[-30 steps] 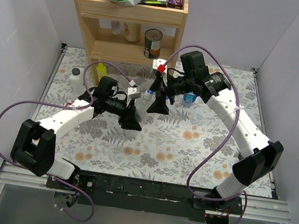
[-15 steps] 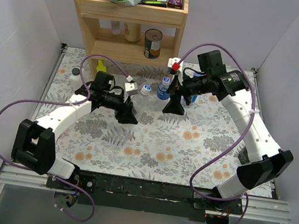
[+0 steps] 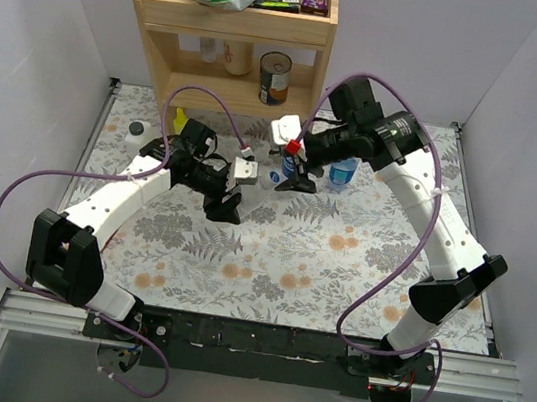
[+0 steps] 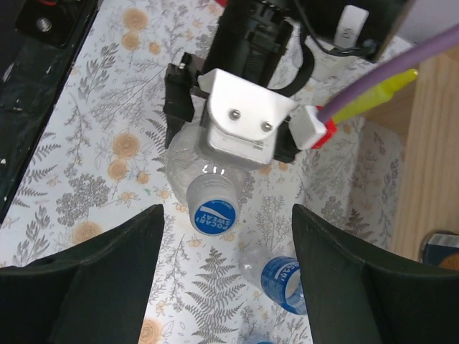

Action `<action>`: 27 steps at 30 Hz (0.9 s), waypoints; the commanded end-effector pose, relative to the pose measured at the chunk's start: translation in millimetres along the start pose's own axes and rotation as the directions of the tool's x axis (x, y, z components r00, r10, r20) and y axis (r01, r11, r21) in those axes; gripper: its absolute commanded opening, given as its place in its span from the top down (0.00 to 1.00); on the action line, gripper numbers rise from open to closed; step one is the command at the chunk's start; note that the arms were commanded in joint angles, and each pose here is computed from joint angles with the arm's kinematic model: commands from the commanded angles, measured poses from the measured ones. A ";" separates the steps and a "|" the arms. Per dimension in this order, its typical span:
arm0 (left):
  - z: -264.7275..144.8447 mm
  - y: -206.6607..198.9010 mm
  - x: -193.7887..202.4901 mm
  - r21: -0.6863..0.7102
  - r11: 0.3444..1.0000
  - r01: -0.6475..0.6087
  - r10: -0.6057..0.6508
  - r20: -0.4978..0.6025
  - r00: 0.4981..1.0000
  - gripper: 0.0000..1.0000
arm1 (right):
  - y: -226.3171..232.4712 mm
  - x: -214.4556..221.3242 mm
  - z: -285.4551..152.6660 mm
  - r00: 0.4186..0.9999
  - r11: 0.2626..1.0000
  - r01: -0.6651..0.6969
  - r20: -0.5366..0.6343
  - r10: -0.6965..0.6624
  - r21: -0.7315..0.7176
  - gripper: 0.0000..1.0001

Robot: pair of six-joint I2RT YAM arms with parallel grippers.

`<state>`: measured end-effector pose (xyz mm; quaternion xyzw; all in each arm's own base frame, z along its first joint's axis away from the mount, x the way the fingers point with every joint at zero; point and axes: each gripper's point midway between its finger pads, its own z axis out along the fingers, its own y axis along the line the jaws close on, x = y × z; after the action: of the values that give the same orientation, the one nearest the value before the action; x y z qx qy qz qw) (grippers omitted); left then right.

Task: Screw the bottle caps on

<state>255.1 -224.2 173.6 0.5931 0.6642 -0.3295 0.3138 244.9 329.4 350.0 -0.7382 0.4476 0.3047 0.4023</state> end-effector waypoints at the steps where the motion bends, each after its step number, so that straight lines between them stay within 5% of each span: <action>1: -5.6 0.1 -13.3 -0.013 0.996 -0.094 0.094 -0.008 0.996 1.00 | 26.2 7.0 7.4 0.992 0.990 0.117 -0.037 -0.120 -0.075 0.21; 27: 0.0 2.0 -10.8 -0.042 0.988 -0.151 0.150 -0.020 0.989 1.00 | 36.7 12.2 9.9 0.988 0.992 0.102 -0.109 -0.111 -0.079 0.40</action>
<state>258.5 -228.3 169.3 0.6269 0.6465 -0.2944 0.3199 223.1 329.3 305.8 -0.7950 0.4229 0.2630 0.3464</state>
